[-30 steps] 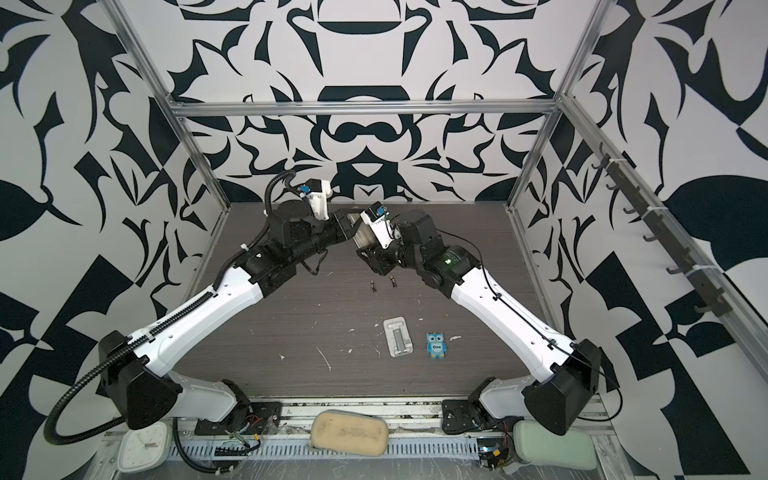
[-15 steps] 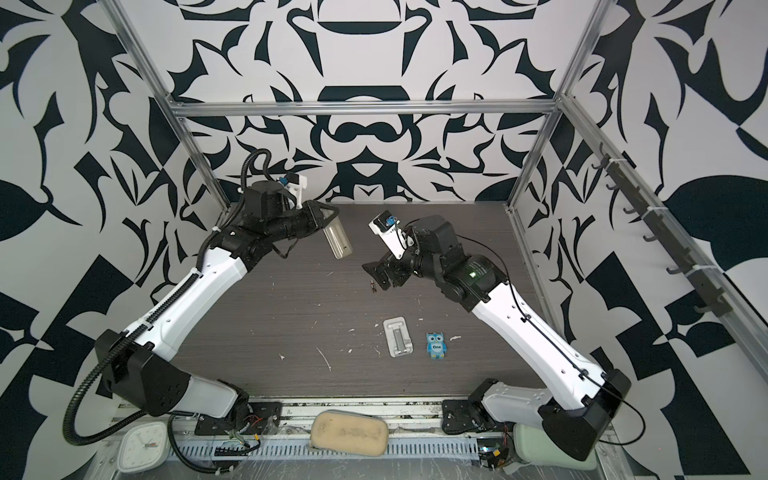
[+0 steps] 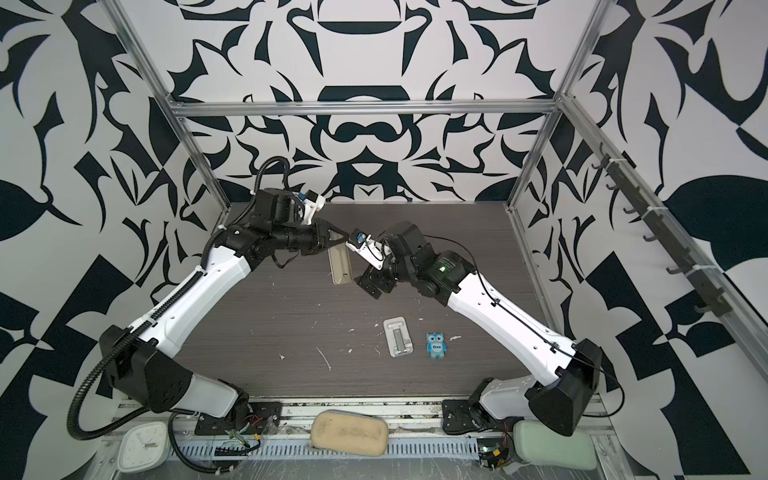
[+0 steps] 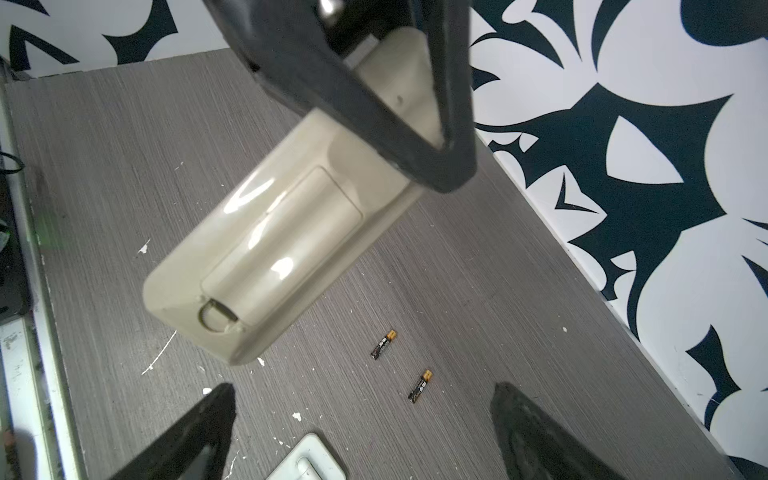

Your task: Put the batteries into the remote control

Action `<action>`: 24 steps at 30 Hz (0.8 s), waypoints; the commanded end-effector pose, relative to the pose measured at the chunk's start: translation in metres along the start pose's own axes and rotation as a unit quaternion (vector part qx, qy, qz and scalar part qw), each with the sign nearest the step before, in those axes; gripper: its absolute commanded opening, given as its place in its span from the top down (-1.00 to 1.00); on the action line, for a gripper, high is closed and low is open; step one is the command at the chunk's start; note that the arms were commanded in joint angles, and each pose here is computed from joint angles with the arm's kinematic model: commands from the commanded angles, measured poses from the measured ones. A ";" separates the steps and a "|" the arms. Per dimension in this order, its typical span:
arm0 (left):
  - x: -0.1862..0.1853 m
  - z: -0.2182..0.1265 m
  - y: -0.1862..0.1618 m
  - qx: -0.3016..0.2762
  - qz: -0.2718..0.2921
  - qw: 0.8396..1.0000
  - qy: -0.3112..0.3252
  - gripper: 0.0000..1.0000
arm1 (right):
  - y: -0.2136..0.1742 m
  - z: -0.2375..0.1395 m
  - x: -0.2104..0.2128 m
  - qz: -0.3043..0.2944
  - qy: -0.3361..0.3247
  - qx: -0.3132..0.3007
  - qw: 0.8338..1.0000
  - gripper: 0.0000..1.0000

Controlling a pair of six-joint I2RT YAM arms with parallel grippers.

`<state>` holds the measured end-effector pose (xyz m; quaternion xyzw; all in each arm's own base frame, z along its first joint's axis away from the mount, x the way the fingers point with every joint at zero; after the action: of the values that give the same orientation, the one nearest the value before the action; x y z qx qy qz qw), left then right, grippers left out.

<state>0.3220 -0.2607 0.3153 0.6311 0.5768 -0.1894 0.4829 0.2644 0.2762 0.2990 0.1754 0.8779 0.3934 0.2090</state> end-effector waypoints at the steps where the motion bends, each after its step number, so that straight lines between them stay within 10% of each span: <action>1: 0.011 0.006 -0.008 0.027 -0.014 0.999 0.010 0.90 | 0.027 -0.014 -0.006 -0.015 -0.029 -0.040 0.999 -0.97; 24: 0.020 0.011 -0.012 0.035 -0.033 0.999 0.021 0.92 | 0.030 0.009 0.000 -0.038 -0.066 -0.001 0.997 -0.95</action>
<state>0.3251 -0.2600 0.2901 0.6318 0.6008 -0.2004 0.4468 0.2674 0.2987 0.2920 0.1646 0.8845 0.3545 0.2546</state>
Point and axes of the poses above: each gripper's point midway between its finger pads, its own z axis out along the fingers, its own x axis along the line the jaws close on, y = z × x, the point moved 2 cm from there along -z, back along the fingers, and after that the axes turned 2 degrees about -z, right-handed, at the moved point
